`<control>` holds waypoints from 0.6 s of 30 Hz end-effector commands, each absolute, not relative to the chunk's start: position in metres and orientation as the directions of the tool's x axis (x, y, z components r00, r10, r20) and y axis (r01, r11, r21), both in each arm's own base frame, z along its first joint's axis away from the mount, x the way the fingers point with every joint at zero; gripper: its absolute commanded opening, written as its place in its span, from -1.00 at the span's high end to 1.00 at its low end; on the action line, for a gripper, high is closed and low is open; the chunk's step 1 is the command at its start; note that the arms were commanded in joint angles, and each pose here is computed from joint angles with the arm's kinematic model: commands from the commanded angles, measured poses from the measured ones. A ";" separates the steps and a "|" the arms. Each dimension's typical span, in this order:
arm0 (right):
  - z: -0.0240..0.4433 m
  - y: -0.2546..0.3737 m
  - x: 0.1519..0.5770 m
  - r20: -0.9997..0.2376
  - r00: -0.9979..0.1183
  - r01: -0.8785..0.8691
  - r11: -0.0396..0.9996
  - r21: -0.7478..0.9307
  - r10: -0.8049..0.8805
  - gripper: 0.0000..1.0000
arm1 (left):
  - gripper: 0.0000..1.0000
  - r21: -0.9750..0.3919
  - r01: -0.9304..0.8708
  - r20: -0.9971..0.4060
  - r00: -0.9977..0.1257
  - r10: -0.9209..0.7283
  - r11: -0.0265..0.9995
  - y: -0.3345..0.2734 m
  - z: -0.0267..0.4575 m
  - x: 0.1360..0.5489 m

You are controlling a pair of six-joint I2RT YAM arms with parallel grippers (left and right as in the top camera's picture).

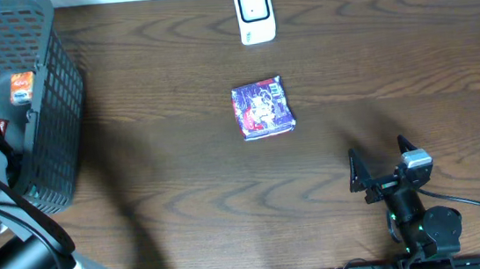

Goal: Scan the item barcode
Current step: 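Adjust grip on the green wipes pack and lift it from the basket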

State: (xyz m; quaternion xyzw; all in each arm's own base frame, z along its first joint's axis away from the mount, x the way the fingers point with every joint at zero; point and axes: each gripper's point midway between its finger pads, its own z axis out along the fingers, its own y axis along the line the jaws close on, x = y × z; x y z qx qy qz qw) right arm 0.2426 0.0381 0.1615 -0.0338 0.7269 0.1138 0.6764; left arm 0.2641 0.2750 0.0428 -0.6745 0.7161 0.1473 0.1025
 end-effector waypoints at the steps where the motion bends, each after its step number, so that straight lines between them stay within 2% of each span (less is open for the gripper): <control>1: 0.160 0.037 0.243 -0.993 -0.079 -0.199 0.974 0.106 0.092 -0.98 | 0.85 0.096 -0.984 -0.337 -0.172 -0.926 0.148 0.274 0.048 0.263; 5: 0.160 0.037 0.243 -0.993 -0.079 -0.199 0.974 0.107 0.093 -0.99 | 0.87 0.041 -0.987 -0.396 -0.159 -0.904 0.156 0.275 0.083 0.265; 10: 0.160 0.037 0.243 -0.993 -0.079 -0.199 0.974 0.107 0.093 -0.99 | 0.85 -0.147 -0.977 -0.512 -0.059 -0.857 0.156 0.273 0.155 0.274; 13: 0.160 0.037 0.243 -0.993 -0.079 -0.199 0.974 0.106 0.092 -0.98 | 0.85 -0.336 -0.915 -0.576 0.012 -0.817 0.223 0.260 0.219 0.283; 18: 0.160 0.037 0.243 -0.993 -0.079 -0.199 0.974 0.106 0.092 -0.99 | 0.85 -0.514 -0.790 -0.610 0.063 -0.790 0.335 0.234 0.283 0.289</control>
